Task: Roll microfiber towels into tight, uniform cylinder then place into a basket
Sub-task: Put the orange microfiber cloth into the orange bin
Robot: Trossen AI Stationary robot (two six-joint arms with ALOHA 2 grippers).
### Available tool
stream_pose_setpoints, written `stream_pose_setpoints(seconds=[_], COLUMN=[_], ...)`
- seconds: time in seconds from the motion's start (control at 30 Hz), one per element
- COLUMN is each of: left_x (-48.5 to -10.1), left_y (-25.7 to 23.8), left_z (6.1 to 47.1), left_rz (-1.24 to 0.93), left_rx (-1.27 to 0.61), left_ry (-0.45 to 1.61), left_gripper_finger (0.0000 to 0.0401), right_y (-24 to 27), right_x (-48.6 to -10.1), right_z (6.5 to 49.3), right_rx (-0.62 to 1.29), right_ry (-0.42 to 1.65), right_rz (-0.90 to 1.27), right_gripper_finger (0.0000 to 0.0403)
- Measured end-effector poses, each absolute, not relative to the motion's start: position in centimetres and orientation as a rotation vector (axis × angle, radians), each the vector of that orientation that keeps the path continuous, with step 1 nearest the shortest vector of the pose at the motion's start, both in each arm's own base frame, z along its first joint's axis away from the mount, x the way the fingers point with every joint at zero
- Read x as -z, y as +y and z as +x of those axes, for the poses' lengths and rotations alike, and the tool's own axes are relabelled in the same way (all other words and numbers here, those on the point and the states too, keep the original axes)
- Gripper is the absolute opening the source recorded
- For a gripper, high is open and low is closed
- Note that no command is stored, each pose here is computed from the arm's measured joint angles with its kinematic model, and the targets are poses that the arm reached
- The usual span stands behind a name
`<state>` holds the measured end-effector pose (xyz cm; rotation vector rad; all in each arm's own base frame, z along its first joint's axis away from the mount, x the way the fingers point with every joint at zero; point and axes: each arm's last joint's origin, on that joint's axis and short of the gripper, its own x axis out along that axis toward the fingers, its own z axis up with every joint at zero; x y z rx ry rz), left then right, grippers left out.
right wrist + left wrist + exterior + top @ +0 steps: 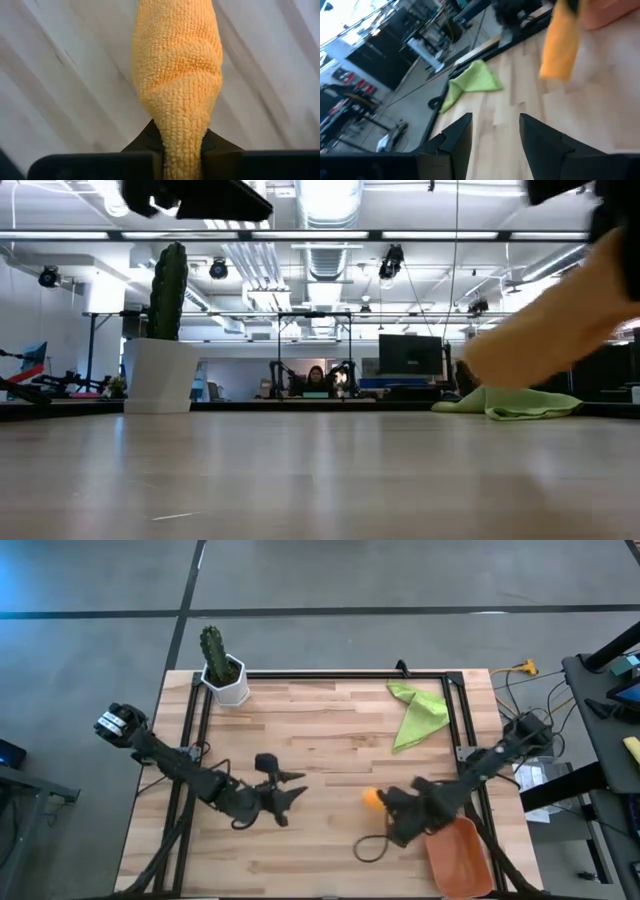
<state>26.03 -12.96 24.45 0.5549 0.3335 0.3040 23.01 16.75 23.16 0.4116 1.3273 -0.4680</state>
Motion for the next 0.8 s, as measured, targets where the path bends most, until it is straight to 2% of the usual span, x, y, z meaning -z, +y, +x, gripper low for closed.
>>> stream_pose_setpoints(seconds=[0.23,0.5,0.63,0.8], left_x=[-24.0,-24.0,-23.9,-24.1], left_y=[-11.9,-12.1,-12.1,-12.1], left_z=[26.3,26.4,26.4,26.5], left_rz=[0.582,0.583,0.597,0.596], left_rx=[-0.321,-0.250,-0.246,-0.248], left_ry=[0.357,0.354,0.360,0.343], left_gripper_finger=[0.0147,0.0147,0.0147,0.0147], right_y=[21.2,26.7,29.7,32.1], right_x=[-23.9,-25.6,-25.3,-22.2], right_z=[18.4,15.2,15.1,16.5], right_rx=[0.645,0.931,1.015,1.086], right_ry=[1.350,1.353,1.396,1.408], right_rz=[0.590,0.571,0.593,0.533], right_gripper_finger=[0.0026,0.0027,0.0028,0.0028])
